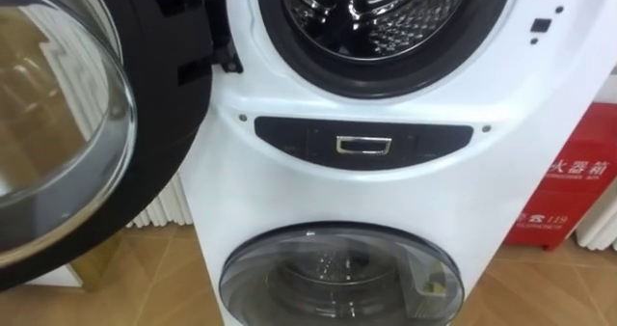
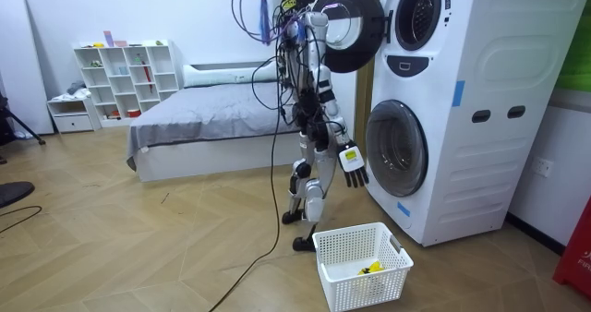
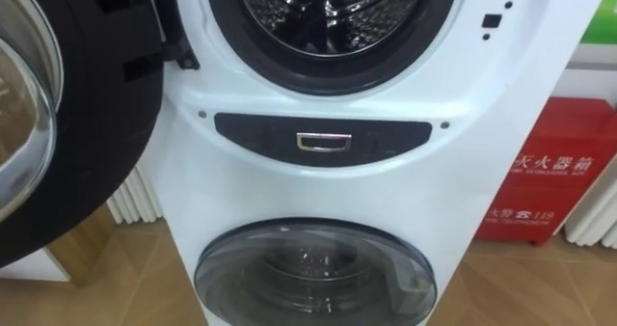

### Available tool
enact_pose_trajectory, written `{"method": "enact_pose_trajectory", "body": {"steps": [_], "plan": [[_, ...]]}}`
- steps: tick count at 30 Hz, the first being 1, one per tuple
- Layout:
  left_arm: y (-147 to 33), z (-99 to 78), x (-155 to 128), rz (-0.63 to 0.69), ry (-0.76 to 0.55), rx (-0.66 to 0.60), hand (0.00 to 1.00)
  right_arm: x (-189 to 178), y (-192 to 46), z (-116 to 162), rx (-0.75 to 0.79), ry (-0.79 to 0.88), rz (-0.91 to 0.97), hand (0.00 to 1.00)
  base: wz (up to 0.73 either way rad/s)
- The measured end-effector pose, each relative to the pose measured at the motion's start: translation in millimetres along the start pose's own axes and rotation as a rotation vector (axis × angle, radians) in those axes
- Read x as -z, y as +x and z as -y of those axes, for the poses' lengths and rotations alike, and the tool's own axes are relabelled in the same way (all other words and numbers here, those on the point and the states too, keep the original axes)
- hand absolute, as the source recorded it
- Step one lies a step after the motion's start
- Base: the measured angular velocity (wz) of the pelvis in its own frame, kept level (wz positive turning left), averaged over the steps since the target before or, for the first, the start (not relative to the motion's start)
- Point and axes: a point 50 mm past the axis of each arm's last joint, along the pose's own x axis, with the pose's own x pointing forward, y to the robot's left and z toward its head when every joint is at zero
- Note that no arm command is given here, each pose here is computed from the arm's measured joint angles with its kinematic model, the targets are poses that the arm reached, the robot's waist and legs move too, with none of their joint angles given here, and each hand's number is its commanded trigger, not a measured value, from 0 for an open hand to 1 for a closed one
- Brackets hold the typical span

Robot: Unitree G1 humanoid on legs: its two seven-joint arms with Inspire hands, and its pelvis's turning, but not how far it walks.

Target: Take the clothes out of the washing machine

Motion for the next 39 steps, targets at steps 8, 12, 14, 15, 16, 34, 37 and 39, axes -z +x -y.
{"method": "enact_pose_trajectory", "body": {"steps": [8,12,14,15,16,34,37,39], "plan": [[-9.1,65.7,-106.8,0.360,-0.005,0.339,0.00,2.6,-3.3,14.3,0.038,0.008,0.013,0.00,0.01],[-20.1,80.3,-141.1,0.443,0.094,0.410,0.00,6.1,-6.7,23.2,0.066,0.022,0.025,0.00,-0.05],[-22.3,85.2,-142.4,0.443,0.099,0.435,0.00,13.1,-8.3,23.7,0.068,0.022,0.005,0.00,0.00],[-22.9,86.7,-142.7,0.437,0.102,0.443,0.00,19.2,-9.9,25.2,0.072,0.020,-0.010,0.00,0.04],[-23.3,87.4,-142.9,0.436,0.103,0.447,0.00,20.6,-10.2,25.7,0.073,0.017,-0.015,0.00,0.07],[-33.9,91.0,-169.0,0.484,0.404,0.360,0.00,34.5,-17.8,48.1,0.130,-0.029,-0.071,0.00,0.01],[-36.0,92.4,-171.2,0.515,0.488,0.318,0.00,39.0,-18.6,47.8,0.124,-0.074,-0.098,0.00,0.09],[-41.5,98.7,-175.0,0.552,0.575,0.298,0.00,38.5,-17.4,45.0,0.113,-0.093,-0.104,0.00,0.23]]}}
